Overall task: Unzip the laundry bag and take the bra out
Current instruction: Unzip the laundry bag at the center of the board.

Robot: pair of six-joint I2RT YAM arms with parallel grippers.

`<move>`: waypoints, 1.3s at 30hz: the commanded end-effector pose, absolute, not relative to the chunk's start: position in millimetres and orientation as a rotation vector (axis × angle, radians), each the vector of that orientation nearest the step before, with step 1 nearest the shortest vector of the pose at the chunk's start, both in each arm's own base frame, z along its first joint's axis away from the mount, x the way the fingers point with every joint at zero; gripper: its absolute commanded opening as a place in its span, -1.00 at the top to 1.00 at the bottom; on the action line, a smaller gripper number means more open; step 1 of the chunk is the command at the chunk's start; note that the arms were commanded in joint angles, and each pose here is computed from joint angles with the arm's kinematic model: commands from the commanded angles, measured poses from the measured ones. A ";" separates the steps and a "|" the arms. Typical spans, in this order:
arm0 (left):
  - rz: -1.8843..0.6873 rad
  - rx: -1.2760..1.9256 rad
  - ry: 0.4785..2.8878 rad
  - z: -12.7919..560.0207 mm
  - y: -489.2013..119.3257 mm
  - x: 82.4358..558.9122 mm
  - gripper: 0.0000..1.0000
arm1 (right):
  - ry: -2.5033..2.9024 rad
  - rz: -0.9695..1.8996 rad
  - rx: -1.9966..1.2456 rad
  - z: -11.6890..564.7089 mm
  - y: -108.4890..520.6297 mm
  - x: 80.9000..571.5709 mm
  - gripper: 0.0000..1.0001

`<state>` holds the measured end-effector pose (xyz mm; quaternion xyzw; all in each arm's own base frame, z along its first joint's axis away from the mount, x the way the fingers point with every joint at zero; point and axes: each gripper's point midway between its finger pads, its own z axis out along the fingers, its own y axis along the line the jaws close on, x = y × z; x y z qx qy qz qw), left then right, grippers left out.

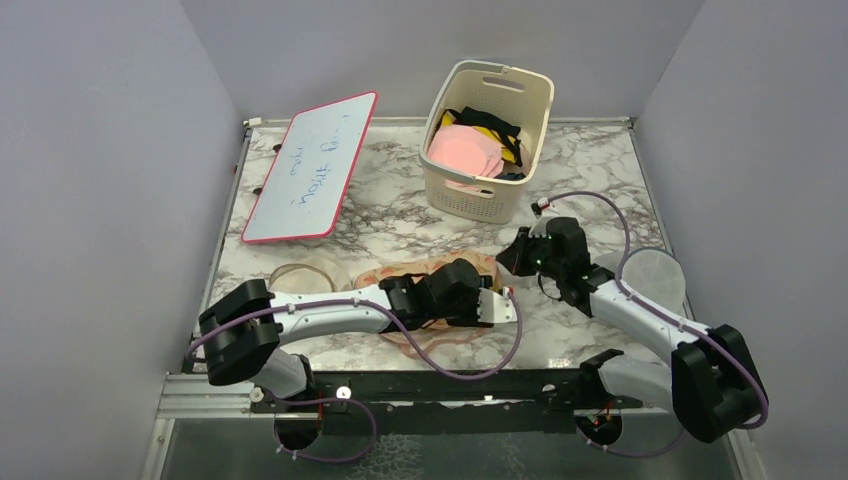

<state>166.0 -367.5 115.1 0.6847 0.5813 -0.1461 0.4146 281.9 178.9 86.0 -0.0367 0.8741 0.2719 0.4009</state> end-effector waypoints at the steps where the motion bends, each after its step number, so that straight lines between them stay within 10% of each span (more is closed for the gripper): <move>1: -0.366 1.721 1.530 104.5 -375.2 169.8 0.06 | 2.184 0.748 -0.157 97.4 182.2 269.5 0.99; 19: -0.566 1.405 1.637 135.2 -419.1 178.0 -0.62 | 2.221 0.893 -0.167 95.0 196.2 233.1 0.99; 39: -0.276 1.360 1.712 111.0 -400.3 213.8 -0.30 | 2.229 0.913 -0.167 103.3 203.0 221.2 0.99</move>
